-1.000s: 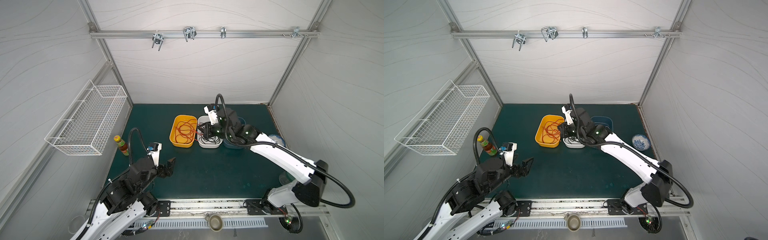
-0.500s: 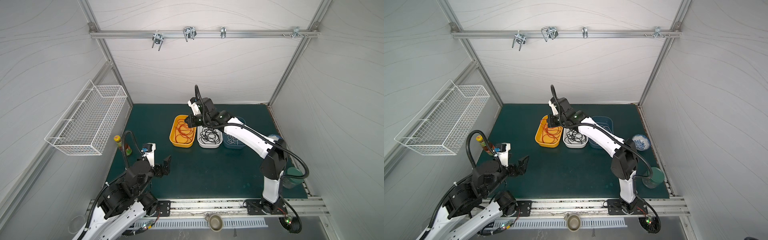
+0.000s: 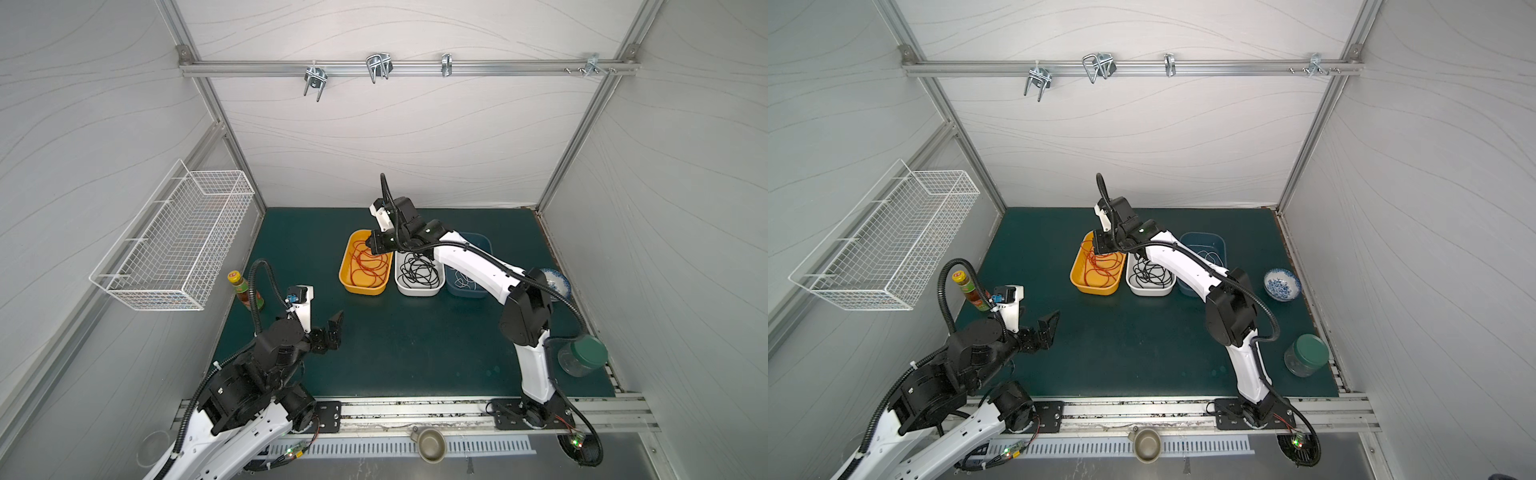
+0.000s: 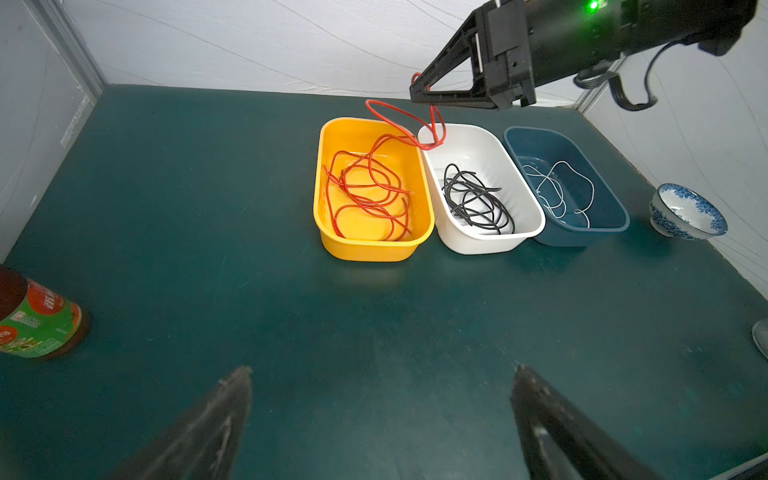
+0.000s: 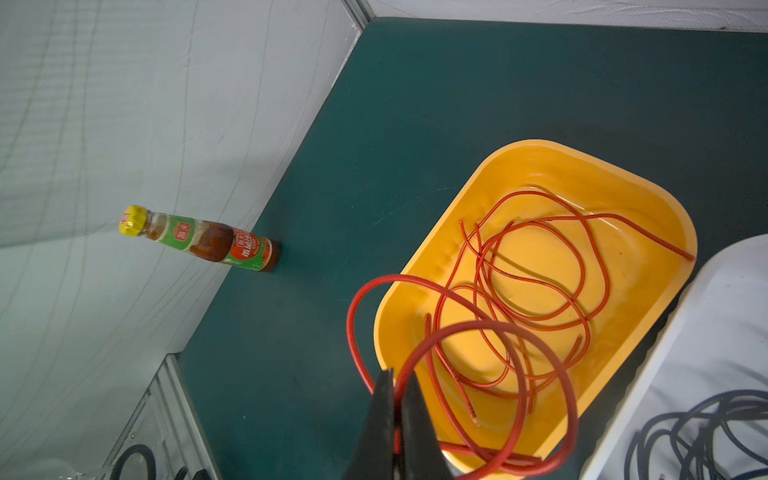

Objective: Untangle the cables
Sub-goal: 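Lift the red wire and carry it over the yellow tub with the right gripper, then lower the red wire into the yellow tub and open the right gripper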

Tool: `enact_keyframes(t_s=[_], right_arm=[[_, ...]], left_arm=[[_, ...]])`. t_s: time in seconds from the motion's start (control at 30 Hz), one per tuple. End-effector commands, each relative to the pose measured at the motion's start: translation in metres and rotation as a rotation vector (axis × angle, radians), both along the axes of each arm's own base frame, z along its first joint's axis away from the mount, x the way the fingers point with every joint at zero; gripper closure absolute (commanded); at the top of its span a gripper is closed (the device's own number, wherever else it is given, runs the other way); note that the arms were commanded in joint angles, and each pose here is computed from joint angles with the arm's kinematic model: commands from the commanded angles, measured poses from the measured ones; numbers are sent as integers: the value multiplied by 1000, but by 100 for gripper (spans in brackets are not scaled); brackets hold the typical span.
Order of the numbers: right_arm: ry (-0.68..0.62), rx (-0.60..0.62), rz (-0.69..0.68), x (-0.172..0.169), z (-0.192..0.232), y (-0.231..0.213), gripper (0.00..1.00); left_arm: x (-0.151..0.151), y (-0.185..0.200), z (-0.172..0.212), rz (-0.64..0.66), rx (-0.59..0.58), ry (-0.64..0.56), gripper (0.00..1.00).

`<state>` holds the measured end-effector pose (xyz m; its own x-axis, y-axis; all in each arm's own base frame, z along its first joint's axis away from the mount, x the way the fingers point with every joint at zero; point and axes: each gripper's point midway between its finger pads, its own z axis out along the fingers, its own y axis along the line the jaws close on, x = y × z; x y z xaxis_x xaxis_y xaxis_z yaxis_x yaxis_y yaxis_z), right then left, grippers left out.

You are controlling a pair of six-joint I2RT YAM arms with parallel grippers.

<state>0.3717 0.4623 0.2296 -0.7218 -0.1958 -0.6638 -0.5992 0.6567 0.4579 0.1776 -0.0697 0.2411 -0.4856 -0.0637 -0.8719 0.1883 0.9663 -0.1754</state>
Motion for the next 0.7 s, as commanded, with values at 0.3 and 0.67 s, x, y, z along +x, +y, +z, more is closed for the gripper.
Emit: enact_keyframes(t_s=[0.3,0.67], right_arm=[[30,-36,13,22,-35,11,100],[71,-88,14,31,-80,16,99]], left_arm=[[4,-3,3,4,-5,-7,1],[4,-5,1,-3,0,3,2]])
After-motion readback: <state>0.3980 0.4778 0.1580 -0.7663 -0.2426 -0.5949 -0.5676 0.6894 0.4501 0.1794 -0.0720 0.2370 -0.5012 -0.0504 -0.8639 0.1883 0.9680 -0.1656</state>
